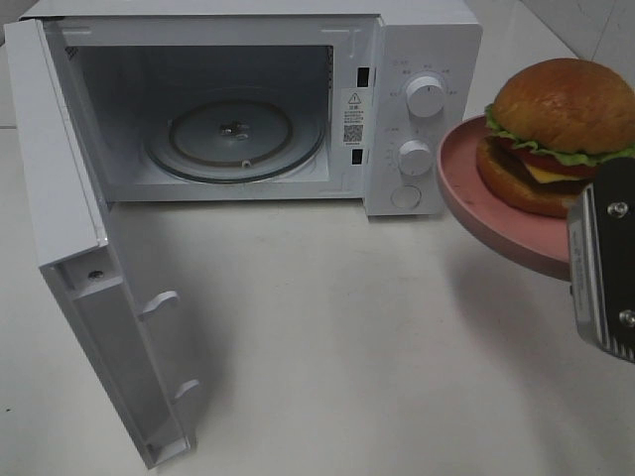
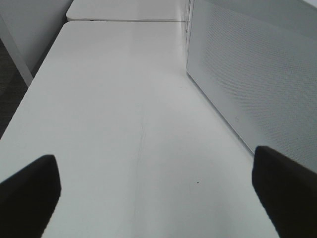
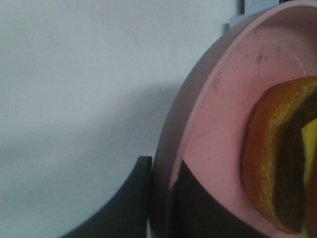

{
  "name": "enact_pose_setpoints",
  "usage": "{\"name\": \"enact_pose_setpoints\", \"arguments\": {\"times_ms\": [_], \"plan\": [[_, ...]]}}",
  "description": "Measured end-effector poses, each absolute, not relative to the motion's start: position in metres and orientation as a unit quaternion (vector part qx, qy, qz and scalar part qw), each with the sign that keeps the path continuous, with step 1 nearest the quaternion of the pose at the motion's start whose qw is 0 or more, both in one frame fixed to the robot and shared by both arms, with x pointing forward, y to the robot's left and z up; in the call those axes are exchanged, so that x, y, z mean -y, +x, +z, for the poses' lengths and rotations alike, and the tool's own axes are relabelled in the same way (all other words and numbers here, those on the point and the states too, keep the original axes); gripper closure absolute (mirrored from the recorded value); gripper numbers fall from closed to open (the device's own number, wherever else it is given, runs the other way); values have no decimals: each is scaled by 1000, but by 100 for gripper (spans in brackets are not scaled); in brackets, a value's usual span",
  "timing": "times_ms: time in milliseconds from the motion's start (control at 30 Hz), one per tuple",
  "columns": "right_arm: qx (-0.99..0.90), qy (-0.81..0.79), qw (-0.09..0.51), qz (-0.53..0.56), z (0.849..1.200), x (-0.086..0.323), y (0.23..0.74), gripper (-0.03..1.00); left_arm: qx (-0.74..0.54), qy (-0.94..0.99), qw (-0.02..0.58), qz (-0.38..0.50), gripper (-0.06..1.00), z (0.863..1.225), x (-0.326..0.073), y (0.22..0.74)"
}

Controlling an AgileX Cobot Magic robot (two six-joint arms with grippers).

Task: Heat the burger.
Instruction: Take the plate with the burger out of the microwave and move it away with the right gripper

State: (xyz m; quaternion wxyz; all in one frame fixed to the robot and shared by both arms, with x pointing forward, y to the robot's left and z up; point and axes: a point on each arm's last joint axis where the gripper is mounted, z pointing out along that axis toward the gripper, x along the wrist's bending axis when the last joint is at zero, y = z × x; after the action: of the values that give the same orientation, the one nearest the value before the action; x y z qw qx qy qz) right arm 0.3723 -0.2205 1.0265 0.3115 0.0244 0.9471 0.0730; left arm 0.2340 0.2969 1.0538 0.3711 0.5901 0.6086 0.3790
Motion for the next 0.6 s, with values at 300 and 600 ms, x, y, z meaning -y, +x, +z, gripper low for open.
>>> {"name": "enact_pose_setpoints", "arguments": {"times_ms": [300,600], "plan": [[-938,127,320,38,1027,233,374,88,-609,590,371,379,-5,1054,-297,234],[-930,222,293,-2,1024,245,367,88,-609,590,371,379,-5,1054,-297,234]]}}
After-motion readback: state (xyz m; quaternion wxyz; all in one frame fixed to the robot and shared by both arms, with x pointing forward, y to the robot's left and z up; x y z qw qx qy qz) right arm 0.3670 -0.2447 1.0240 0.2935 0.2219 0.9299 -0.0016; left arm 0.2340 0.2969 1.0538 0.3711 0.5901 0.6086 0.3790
